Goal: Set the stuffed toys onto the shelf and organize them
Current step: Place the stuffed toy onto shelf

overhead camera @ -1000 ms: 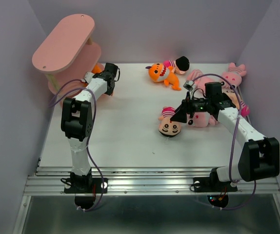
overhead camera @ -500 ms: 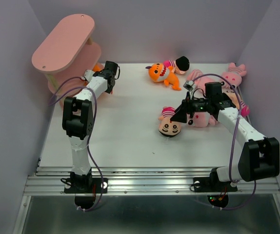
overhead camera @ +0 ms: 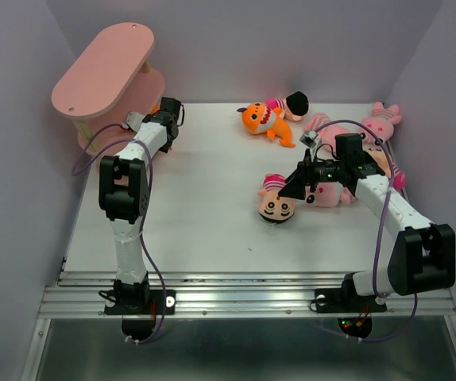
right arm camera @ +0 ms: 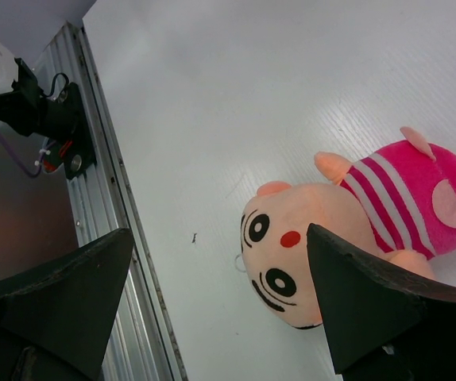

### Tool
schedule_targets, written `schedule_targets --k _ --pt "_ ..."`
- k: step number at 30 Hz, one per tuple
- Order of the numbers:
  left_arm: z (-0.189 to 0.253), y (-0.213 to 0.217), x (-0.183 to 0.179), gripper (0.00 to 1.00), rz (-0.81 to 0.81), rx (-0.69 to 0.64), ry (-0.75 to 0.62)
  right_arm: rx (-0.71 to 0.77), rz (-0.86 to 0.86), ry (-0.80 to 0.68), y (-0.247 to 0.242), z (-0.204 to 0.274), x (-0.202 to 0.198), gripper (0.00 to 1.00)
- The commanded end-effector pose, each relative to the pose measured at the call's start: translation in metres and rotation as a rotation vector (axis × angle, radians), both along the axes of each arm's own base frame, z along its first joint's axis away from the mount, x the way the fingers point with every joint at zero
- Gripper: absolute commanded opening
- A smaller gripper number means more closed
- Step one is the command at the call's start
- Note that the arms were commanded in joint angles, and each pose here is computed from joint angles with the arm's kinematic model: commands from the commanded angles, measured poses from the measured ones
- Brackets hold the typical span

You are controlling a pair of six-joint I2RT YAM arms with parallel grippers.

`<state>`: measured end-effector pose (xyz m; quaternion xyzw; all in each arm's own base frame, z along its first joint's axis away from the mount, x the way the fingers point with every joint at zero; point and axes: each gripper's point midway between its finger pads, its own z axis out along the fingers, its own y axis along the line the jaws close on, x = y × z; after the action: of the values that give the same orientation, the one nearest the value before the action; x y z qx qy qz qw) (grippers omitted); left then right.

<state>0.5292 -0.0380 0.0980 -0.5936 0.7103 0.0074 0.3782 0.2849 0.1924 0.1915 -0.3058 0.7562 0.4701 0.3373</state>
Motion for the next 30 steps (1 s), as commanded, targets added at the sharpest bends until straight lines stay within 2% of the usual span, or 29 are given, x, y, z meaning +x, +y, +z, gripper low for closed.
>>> schedule_targets --k 1,13,19,22,30 --pt "0.009 0.008 0.008 0.57 -0.004 0.032 -0.013 0.021 0.015 -0.068 0.0 0.014 0.001 0.95" --pt "0.023 0.002 0.026 0.81 -0.121 0.061 -0.034 0.023 0.008 -0.066 -0.002 0.014 0.003 0.95" --pt "0.046 -0.01 0.036 0.83 -0.259 0.083 -0.105 0.025 0.011 -0.065 -0.002 0.014 0.003 0.95" --pt "0.052 -0.013 0.033 0.88 -0.308 0.1 -0.114 0.025 0.011 -0.065 -0.002 0.014 0.003 0.95" --pt "0.038 -0.01 0.018 0.85 -0.342 0.128 -0.054 0.027 0.013 -0.067 -0.002 0.016 0.002 0.95"
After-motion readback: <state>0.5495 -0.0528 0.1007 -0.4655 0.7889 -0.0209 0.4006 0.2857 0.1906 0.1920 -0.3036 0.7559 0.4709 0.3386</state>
